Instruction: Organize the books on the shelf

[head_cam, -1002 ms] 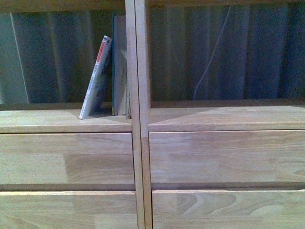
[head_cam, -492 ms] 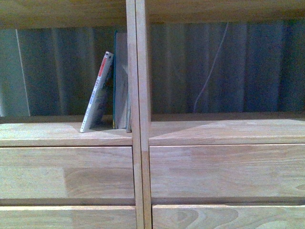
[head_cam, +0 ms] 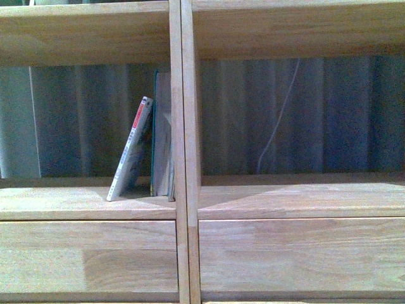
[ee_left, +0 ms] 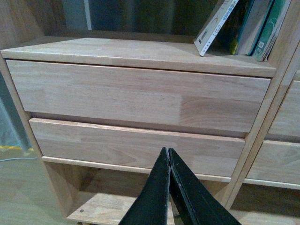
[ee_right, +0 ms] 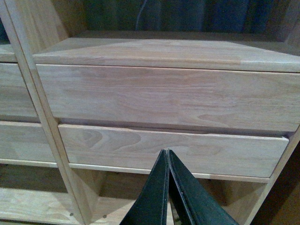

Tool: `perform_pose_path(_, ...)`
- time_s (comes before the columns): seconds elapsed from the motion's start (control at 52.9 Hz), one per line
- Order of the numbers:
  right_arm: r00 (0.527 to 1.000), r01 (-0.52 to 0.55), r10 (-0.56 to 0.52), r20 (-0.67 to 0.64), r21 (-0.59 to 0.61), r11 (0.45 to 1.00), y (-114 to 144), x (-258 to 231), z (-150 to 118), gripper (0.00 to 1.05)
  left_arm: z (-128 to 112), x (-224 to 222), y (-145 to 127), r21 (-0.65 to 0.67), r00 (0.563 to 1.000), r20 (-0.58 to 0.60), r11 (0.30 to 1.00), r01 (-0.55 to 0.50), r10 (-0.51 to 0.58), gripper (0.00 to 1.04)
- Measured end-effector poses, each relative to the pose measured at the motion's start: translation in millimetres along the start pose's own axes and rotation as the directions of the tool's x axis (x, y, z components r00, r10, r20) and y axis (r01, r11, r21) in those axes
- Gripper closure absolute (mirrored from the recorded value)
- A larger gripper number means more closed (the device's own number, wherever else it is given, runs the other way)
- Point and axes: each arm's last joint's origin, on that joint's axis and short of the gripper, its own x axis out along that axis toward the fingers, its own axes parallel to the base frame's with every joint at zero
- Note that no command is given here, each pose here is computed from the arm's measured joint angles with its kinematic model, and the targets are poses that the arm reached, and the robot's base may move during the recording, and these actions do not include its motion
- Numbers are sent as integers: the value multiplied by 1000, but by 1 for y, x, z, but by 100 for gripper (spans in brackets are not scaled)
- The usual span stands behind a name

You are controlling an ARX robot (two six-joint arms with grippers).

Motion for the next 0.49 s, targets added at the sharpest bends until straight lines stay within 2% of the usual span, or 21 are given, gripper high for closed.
perform_pose_path(0.492, 1000, 0, 0, 21, 1, 1000, 0, -18, -17, 102, -22, -21, 0, 0, 1000, 12, 1000, 0, 0, 102)
